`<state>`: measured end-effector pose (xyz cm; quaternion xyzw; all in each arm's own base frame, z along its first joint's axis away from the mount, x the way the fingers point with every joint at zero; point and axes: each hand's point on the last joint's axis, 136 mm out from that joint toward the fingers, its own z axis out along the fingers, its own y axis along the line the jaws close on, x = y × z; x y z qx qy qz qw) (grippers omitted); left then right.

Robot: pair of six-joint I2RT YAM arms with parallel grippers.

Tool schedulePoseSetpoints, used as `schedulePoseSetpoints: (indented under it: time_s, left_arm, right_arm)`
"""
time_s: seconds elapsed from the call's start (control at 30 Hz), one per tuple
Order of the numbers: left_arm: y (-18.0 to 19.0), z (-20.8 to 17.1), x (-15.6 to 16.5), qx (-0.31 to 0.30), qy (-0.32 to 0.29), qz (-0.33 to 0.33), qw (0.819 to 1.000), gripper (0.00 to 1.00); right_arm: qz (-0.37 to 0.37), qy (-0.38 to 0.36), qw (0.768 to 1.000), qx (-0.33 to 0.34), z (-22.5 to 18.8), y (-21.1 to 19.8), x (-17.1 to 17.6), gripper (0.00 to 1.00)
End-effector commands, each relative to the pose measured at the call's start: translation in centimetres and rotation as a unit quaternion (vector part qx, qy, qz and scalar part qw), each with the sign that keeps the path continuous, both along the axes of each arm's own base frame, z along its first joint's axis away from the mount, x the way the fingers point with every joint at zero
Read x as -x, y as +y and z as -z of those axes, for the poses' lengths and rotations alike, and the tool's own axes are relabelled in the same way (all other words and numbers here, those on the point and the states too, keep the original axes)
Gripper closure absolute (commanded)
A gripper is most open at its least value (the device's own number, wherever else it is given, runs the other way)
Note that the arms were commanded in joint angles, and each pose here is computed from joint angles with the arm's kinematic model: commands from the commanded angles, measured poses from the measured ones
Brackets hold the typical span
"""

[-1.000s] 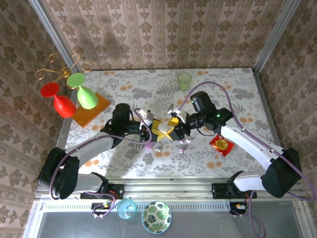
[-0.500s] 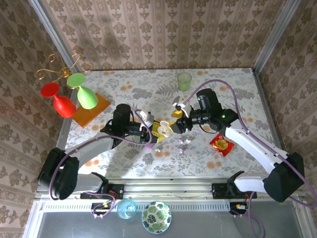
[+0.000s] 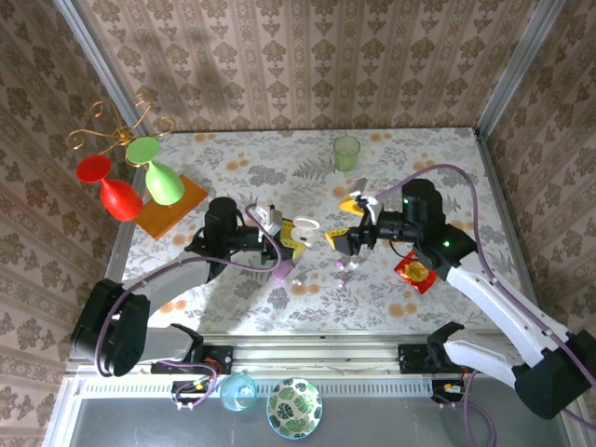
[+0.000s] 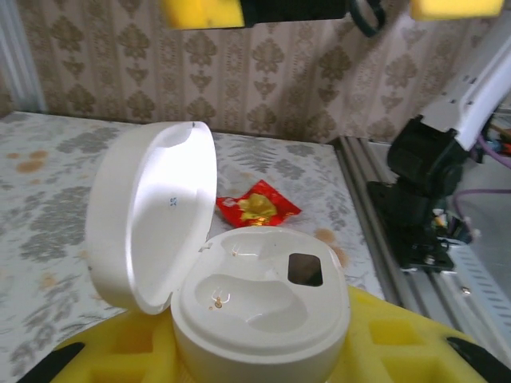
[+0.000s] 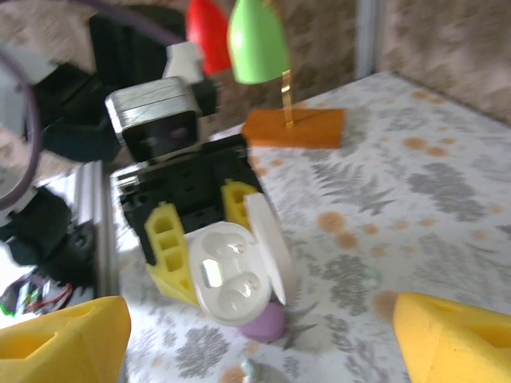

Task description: Insert wireless bluetooth earbuds into charging case

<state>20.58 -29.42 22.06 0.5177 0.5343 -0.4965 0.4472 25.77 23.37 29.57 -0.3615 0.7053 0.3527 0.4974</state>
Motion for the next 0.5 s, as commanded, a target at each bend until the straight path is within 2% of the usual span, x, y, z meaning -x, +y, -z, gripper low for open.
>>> schedulePoseSetpoints:
  time_s: [0.0, 0.07, 0.17, 0.33, 0.47]
  left_arm:
    - [0.4, -1.8, -0.9, 0.024, -0.037, -0.03, 0.999, 0.8]
    - [0.6, -2.0, -1.0, 0.028, -0.044, -0.038, 0.998, 0.81]
    - [0.7, -2.4, -1.1, 0.032, -0.05, -0.042, 0.997, 0.8]
    - [0.7, -2.5, -1.4, 0.033, -0.054, -0.043, 0.997, 0.8]
    - [0.8, -2.7, -1.5, 0.037, -0.06, -0.046, 0.996, 0.8]
  right_arm:
    - [0.158, 0.012, 0.986, -0.057, -0.9, -3.9, -4.0, 0.15]
    - [0.261, 0.062, 0.961, -0.063, 1.2, -7.2, -6.1, 0.16]
    - [0.361, 0.152, 0.918, -0.053, 5.2, -10.5, -7.6, 0.19]
    - [0.391, 0.26, 0.883, 0.011, 11.6, -11.0, -7.6, 0.2]
    - [0.346, 0.346, 0.87, 0.055, 16.3, -9.2, -6.8, 0.22]
